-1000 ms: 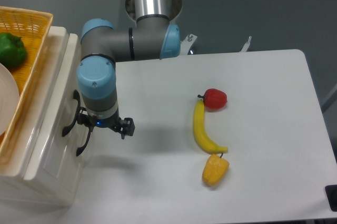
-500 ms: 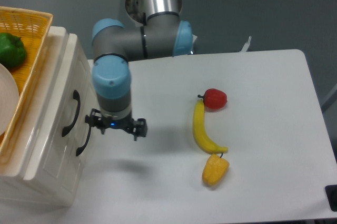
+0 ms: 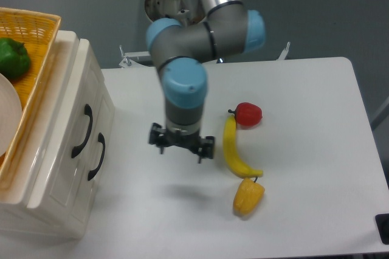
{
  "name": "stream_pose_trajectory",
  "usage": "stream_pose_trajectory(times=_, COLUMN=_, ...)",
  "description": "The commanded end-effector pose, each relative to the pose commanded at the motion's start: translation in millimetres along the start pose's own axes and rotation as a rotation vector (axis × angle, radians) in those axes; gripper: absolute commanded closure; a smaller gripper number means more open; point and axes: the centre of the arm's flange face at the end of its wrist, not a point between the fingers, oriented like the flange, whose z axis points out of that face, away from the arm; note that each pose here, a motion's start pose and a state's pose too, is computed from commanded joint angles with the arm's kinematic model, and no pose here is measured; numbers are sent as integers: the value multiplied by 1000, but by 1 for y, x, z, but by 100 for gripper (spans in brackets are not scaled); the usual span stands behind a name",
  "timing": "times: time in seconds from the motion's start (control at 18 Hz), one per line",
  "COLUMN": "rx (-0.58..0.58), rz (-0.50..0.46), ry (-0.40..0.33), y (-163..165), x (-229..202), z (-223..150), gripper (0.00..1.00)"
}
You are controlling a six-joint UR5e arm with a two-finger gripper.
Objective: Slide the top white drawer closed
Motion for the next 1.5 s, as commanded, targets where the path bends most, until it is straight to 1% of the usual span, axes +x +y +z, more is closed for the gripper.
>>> stream_pose_trajectory(times=0.17, rx=9, rz=47, ry=-14, y=15, x=-32, z=-7, gripper=0)
stream_pose_trajectory(times=0.39, rx=-1, rz=206, ry=-44, y=32, x=-65, z=-10, gripper=0)
stream_pose_trajectory(times=0.44, rx=-7, rz=223, ry=-47, y=34, x=-67, z=-9, gripper=0)
stream_pose_trajectory(times=0.5, rx=-10, rz=209, ry=-41, y=39, x=-73, z=-5, gripper=0)
stream_pose_trajectory(times=0.78, rx=-1, rz=210, ry=-69, y=38, x=-80, z=-12, gripper=0)
stream_pose_trajectory(times=1.0, rx=-8, rz=204, ry=-68, y=40, x=-85, z=-7, gripper=0)
stream_pose_trajectory(times=1.33, rx=-6, rz=169, ry=-69, y=54, x=-106, z=-8, gripper=0)
stream_pose_trajectory(times=1.5, rx=-6, rz=168, ry=-71, y=53, x=-105, z=-8, gripper=0)
